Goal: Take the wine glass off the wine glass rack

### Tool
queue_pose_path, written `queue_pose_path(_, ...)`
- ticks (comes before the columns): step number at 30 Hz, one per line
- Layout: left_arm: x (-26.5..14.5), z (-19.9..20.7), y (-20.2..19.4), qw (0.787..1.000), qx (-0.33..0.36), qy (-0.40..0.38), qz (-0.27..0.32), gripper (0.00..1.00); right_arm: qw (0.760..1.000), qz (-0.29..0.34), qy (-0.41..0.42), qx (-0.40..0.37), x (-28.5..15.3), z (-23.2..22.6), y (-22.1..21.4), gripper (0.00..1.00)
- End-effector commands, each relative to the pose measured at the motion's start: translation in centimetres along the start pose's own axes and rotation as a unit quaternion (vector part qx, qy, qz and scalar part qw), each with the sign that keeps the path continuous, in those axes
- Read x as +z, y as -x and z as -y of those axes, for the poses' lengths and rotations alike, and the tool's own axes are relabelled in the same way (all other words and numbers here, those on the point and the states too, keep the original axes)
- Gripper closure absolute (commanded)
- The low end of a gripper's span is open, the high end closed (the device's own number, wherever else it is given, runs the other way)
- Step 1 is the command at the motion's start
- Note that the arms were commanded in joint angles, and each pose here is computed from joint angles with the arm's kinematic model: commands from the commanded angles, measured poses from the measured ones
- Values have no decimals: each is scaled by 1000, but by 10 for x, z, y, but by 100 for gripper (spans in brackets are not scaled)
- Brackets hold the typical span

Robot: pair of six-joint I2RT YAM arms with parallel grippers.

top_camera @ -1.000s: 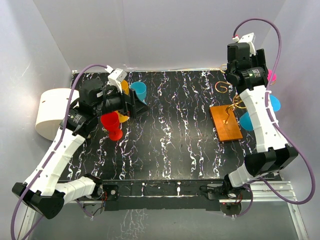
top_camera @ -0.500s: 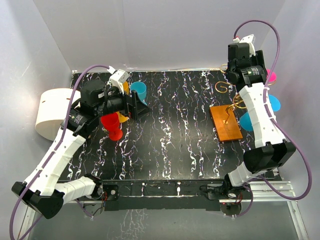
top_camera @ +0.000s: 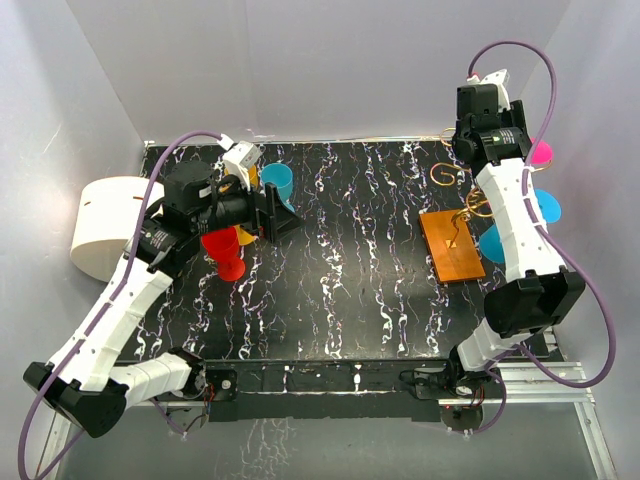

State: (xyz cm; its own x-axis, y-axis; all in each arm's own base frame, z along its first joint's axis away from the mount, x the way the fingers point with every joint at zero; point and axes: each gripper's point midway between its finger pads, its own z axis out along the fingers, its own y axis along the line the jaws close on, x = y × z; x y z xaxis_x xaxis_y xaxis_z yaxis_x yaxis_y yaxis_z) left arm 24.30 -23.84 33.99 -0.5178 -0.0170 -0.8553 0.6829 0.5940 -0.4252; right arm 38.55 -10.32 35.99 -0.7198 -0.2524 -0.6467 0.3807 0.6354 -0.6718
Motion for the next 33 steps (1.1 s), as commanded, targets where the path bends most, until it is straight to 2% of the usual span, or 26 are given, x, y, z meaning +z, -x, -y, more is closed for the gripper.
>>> queue_pose_path(1, -4, 4, 4, 1000, 19, -3, 10, 1, 999, 14, -25, 25, -2, 20, 9, 60)
queue_pose_path(10, -6, 5, 3, 1000, 21, -2, 11, 1, 999, 11, -38, 19, -3, 25, 4, 66)
queue_pose_path(33, -7, 4, 4, 1000, 25, 3, 12, 1, 997, 23, -67, 8, -12, 48, 10, 98)
